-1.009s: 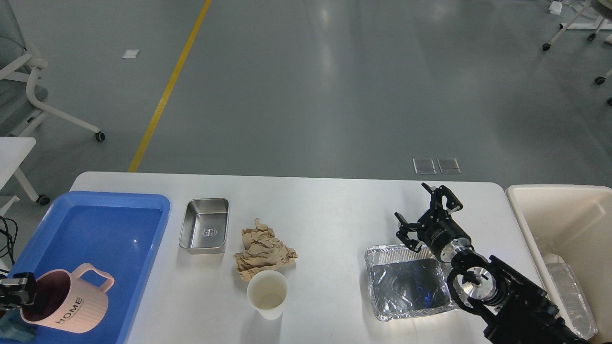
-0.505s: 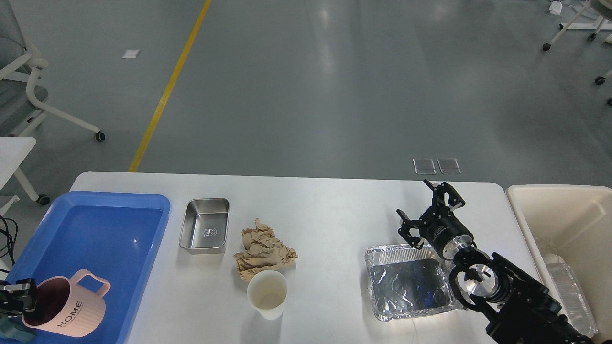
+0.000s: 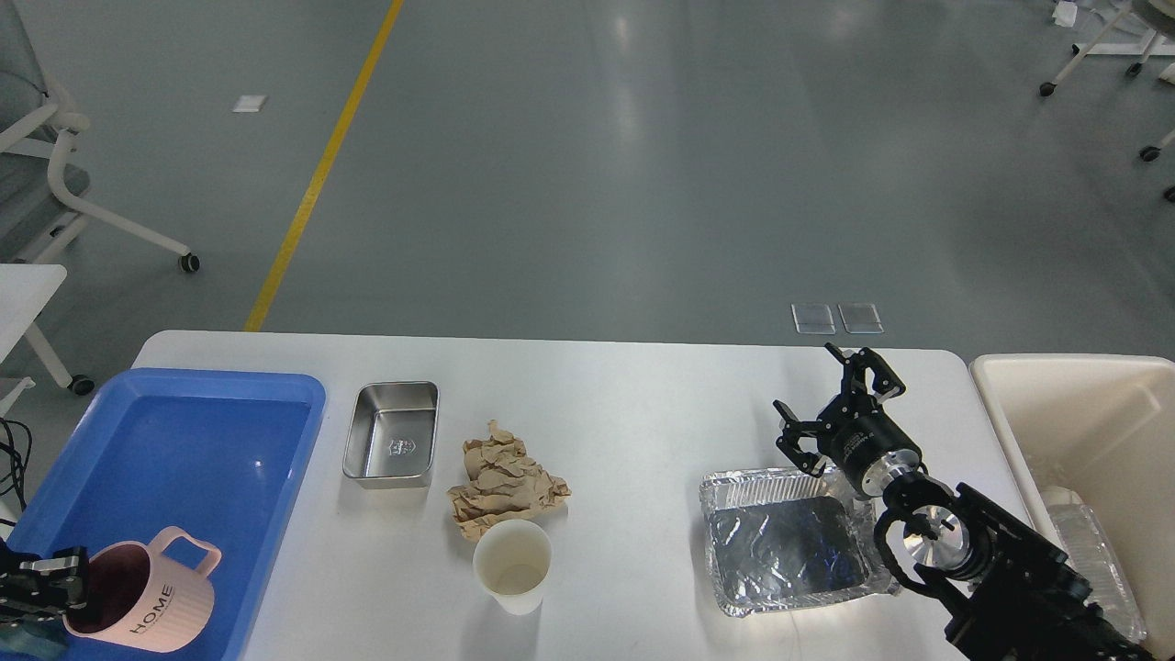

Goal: Tidy desktop
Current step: 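Lift the pink mug and lower it into the blue tub, then release the mug and raise the left gripper away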

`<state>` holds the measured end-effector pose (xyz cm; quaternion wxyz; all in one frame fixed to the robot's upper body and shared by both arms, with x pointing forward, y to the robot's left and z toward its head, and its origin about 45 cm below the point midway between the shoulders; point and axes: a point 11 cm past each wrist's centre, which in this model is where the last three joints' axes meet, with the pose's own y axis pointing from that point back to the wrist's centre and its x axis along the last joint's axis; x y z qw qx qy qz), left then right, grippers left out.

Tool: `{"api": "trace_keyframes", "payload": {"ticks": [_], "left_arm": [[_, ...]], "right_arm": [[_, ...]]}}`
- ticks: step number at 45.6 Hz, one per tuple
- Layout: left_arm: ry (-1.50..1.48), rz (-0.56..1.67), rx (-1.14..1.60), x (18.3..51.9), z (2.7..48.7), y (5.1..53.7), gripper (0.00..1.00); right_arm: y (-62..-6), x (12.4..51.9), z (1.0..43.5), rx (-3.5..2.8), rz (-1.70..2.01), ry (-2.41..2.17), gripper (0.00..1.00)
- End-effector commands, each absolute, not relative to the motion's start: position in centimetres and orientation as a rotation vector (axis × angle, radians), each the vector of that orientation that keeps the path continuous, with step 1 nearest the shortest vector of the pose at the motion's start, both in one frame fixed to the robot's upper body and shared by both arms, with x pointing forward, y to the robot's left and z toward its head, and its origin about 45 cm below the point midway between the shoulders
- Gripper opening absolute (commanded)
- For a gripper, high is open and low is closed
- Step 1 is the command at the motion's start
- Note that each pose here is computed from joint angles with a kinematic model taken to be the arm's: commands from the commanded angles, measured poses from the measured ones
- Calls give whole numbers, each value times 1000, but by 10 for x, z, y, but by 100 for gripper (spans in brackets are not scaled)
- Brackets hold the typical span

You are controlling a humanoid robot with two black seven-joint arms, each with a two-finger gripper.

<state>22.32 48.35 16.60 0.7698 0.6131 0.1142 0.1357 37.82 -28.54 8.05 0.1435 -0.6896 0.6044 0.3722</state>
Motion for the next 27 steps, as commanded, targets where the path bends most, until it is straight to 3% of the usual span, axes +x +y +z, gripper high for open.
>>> {"api": "trace_keyframes", "payload": {"ticks": [1,27], "left_arm": [[267,311,1348,219,166,493,4],[302,381,1367,222,148,508,7]], "right_arm": [[-286,379,82,-1988,1070,1742,100],[-295,380,84,-1983,1053,1758,100]]}}
